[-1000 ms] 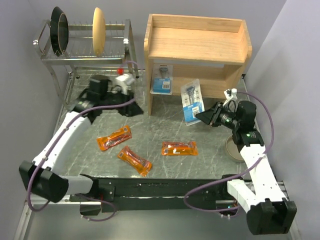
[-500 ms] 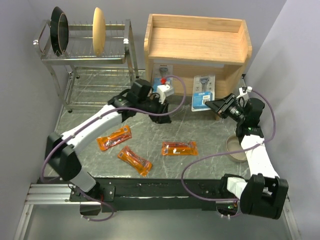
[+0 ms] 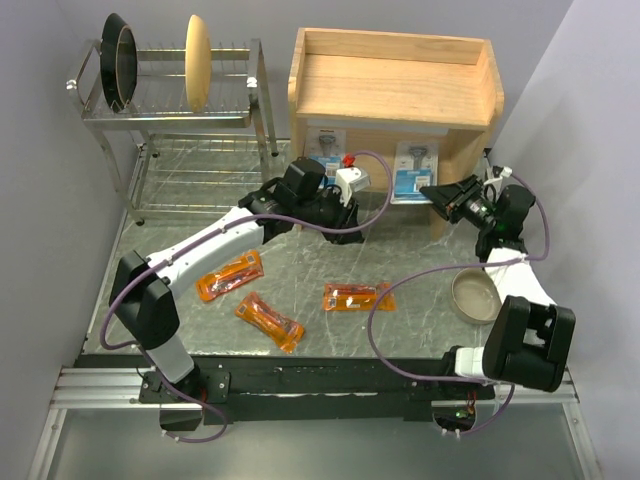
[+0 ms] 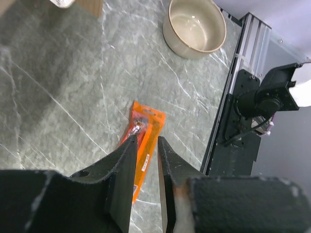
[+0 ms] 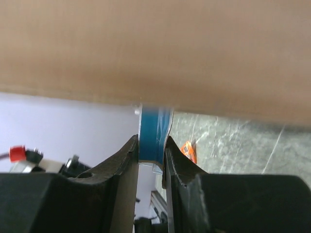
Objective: Place and organize the shaving razors onto the shelf
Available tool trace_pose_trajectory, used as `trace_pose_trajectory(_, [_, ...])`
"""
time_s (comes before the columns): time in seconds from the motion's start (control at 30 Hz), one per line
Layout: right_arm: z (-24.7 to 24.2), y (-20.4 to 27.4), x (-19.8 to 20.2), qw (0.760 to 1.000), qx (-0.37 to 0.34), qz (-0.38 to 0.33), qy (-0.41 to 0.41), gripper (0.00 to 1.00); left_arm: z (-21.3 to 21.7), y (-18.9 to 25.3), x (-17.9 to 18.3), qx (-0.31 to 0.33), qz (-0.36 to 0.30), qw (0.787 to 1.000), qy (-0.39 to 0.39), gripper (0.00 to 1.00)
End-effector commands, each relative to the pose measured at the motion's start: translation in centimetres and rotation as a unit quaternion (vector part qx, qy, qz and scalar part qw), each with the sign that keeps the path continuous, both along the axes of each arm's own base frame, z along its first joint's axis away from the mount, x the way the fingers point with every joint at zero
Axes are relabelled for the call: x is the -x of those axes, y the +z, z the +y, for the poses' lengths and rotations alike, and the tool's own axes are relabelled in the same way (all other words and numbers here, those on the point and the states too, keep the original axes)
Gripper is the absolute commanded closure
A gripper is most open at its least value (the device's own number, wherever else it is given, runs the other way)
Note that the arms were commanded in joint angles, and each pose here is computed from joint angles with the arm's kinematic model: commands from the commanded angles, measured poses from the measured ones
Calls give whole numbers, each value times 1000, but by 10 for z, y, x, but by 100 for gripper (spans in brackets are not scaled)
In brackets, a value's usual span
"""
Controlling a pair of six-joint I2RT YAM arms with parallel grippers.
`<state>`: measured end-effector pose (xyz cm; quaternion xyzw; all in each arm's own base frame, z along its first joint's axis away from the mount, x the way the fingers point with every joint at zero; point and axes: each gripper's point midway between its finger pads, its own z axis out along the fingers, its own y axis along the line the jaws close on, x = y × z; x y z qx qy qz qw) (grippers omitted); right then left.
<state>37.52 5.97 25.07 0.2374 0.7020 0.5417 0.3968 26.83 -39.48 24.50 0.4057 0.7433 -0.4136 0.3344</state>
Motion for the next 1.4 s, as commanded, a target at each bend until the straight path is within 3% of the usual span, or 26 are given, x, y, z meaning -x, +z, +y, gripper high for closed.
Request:
trace_pose_trajectory(0.0, [-22, 4, -25, 998, 19, -5, -52, 60, -12, 15, -10, 27, -30, 999, 2, 71])
trace_pose_trajectory(0.1, [-24, 1, -29, 998, 32, 5, -46, 50, -21, 15, -20, 34, -39, 999, 9, 71])
trace_pose_trajectory(0.13, [-24, 5, -29, 998, 38, 3, -45, 33, -24, 10, -25, 31, -38, 999, 14, 71])
trace_pose_trajectory(0.17, [-25, 3, -28, 998, 43, 9, -45, 6, -28, 14, -30, 36, -43, 998, 17, 71])
trace_pose_trajectory(0.2, [-25, 4, -25, 998, 49, 12, -44, 0, -32, 15, -35, 40, -44, 998, 20, 72])
trace_pose_trajectory(0.33, [-25, 21, -15, 998, 55, -7, -42, 0, -50, 6, -54, 46, -50, 997, 36, 74])
trace_pose_trajectory(0.47, [-29, 27, 3, 993, 106, -5, -47, 0, -67, 13, -71, 56, -66, 995, 58, 80])
trace_pose_trajectory(0.63, [-29, -3, 36, 988, 147, 39, -32, 0, -78, 12, -106, 53, -81, 987, 128, 92])
trace_pose_trajectory(0.97, [-33, -13, 38, 987, 145, 36, -51, 0, -100, 9, -104, 68, -68, 987, 128, 99])
trace_pose_trajectory(1.07, [-33, -10, 36, 988, 148, 22, -47, 8, -104, 10, -103, 72, -65, 987, 130, 99])
trace_pose_trajectory(1.17, [-30, -8, 34, 989, 142, 10, -41, 28, -109, 12, -107, 76, -69, 984, 143, 99])
trace_pose_trajectory(1.2, [-29, -10, 34, 989, 139, 12, -40, 43, -109, 13, -109, 77, -70, 983, 150, 99])
trace_pose_trajectory(1.27, [-25, -12, 36, 990, 138, 12, -30, 61, -115, 17, -111, 82, -76, 982, 155, 99])
trace_pose_trajectory(1.37, [-19, -16, 36, 990, 138, 12, -25, 79, -118, 20, -116, 84, -81, 979, 169, 99])
